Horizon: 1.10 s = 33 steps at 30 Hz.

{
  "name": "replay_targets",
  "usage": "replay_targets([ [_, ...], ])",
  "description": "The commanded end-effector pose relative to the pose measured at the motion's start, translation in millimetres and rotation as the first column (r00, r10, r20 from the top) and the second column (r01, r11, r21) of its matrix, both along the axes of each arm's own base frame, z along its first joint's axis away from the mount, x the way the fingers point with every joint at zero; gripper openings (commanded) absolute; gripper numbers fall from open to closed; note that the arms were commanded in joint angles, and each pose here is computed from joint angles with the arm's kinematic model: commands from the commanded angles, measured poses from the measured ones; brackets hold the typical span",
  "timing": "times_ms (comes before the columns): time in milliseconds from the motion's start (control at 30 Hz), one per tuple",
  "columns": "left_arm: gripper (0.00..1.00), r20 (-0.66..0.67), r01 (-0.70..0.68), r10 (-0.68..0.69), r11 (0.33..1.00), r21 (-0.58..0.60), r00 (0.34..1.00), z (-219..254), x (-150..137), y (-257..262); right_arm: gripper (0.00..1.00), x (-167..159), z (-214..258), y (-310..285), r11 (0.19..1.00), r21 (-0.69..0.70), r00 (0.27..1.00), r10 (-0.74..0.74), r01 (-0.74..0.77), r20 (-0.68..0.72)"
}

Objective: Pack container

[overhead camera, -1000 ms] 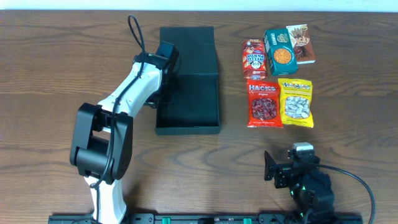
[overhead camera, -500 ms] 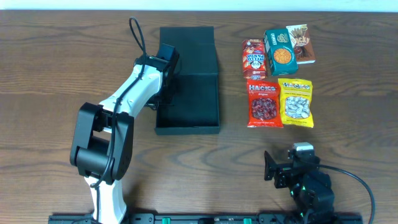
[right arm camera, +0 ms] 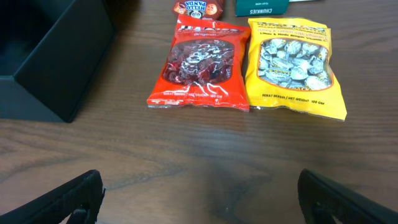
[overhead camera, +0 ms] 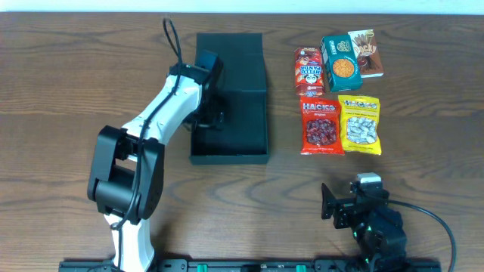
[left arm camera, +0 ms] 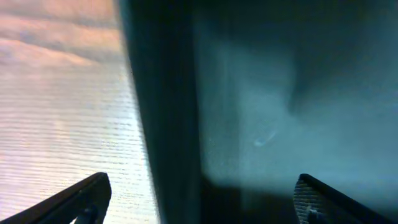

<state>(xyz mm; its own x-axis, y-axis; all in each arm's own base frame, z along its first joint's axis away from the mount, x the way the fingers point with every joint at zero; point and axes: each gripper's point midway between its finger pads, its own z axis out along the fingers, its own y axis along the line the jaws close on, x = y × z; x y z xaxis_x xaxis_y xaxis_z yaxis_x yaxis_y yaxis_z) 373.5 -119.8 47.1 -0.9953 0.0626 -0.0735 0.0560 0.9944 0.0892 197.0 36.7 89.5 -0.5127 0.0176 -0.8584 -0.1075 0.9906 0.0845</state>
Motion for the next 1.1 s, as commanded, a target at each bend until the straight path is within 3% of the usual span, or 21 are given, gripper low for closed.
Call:
replay_targets([
  [0,0.95,0.075,0.012,-0.01,1.0,-0.026,0.997,31,20,-8,0.99,0,-3,-3,1.0,0.002,1.0,-0.019,0.019,-0.004],
  [233,0.95,0.273,0.005,0.022,0.995,-0.099,0.962,112,48,-15,0.99,0,-3,-3,1.0,0.002,1.0,-0.019,0.019,-0.004],
  [333,0.95,0.436,-0.007,0.075,0.988,-0.155,0.897,167,65,-4,0.99,0,-3,-3,1.0,0.002,1.0,-0.019,0.019,-0.004],
  [467,0.95,0.549,-0.027,0.116,0.986,-0.167,0.828,203,81,29,0.99,0,-3,-3,1.0,0.002,1.0,-0.019,0.019,-0.005],
  [833,0.95,0.582,-0.218,0.277,0.961,-0.172,0.764,209,99,126,0.99,0,-3,-3,1.0,0.002,1.0,-0.019,0.019,-0.004],
  [1067,0.95,0.601,-0.211,0.268,0.963,-0.165,0.753,213,103,132,0.99,1,-1,-4,1.0,0.0,1.0,-0.024,0.024,0.004],
])
